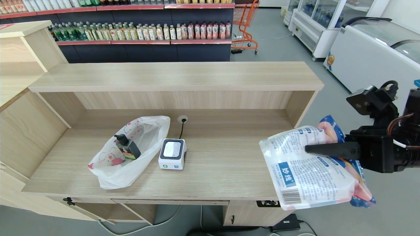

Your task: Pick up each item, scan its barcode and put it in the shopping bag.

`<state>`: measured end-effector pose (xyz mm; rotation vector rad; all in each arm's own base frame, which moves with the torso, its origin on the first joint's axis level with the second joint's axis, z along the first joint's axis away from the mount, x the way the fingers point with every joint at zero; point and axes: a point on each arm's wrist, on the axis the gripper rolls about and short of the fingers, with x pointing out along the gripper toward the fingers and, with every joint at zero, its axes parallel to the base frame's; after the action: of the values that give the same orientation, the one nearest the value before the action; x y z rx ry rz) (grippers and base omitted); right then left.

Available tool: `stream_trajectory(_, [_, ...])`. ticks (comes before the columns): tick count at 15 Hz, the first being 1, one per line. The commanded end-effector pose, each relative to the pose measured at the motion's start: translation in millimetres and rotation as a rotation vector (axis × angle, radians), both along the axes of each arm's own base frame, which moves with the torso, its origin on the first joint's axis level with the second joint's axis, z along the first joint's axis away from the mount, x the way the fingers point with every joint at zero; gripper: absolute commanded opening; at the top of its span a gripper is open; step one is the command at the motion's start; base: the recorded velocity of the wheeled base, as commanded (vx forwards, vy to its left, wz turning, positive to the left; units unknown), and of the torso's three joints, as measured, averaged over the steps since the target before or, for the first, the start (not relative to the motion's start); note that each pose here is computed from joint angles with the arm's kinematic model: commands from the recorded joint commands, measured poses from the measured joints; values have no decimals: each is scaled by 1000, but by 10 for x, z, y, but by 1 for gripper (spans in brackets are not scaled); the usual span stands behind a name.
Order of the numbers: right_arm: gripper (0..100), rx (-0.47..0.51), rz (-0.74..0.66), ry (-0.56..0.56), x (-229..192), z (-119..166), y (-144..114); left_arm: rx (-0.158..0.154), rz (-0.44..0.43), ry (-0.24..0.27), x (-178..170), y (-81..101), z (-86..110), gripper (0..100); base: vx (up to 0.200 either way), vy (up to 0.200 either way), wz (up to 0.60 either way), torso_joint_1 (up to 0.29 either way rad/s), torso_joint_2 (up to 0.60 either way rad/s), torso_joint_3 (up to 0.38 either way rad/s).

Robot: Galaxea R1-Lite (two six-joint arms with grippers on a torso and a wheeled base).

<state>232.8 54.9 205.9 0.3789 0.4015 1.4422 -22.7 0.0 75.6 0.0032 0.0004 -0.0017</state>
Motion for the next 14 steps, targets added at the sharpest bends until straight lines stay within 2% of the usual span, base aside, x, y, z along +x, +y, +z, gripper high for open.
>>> stream_trajectory(1, [0, -1, 12, 8, -12, -21, 27, 0, 0, 0, 0, 0, 0, 100, 0, 0, 0, 0, 0, 0])
stream_trajectory(12, [0, -6, 23, 25, -89, -87, 47, 0, 0, 0, 0, 0, 0, 100, 0, 0, 0, 0, 0, 0])
stream_trajectory(14, [0, -14, 25, -17, -49, -141, 54, 0, 0, 0, 0, 0, 0, 100, 0, 0, 0, 0, 0, 0])
